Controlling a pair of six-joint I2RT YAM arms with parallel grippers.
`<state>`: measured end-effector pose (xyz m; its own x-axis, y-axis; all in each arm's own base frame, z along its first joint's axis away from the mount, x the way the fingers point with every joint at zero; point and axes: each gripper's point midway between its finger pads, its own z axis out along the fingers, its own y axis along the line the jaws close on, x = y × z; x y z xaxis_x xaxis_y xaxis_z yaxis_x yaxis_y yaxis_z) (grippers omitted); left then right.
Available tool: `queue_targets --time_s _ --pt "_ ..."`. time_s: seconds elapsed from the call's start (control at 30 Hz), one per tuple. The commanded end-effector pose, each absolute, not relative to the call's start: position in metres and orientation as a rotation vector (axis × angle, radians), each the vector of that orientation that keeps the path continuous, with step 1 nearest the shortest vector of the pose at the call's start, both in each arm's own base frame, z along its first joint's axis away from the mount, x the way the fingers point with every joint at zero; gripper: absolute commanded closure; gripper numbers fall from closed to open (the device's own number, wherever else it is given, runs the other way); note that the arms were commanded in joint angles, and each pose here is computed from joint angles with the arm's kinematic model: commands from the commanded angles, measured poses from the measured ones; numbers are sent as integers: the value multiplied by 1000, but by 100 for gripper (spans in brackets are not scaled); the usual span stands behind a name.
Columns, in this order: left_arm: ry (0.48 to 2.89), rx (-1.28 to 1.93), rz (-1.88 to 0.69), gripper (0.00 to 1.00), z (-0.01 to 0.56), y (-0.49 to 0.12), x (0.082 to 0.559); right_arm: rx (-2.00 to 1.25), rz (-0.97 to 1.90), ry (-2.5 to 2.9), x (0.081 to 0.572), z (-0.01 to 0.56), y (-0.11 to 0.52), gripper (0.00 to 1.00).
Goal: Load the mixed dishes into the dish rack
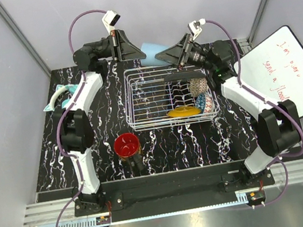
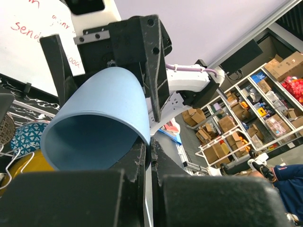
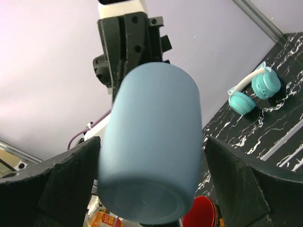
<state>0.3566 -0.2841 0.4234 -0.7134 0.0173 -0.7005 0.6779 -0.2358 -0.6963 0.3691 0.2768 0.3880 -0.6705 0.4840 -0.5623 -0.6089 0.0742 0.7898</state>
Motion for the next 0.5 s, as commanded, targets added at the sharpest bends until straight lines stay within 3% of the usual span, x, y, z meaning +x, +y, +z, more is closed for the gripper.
queue_targets --time_s 0.0,0.23,0.33,0.4,0.47 --pt "1304 1032 -1851 100 443 -277 322 -184 1676 1455 375 415 278 0" --pt "1298 1032 -1850 100 444 -277 320 -190 1717 1452 385 413 284 2" --pt "1295 1033 -1850 100 444 -278 321 -192 1734 1466 385 411 285 14" --pt "1298 1033 -1850 100 443 -278 322 -195 1739 1474 383 408 286 17" --pt "1302 1034 -1849 100 441 -278 322 -193 1740 1480 382 405 285 28"
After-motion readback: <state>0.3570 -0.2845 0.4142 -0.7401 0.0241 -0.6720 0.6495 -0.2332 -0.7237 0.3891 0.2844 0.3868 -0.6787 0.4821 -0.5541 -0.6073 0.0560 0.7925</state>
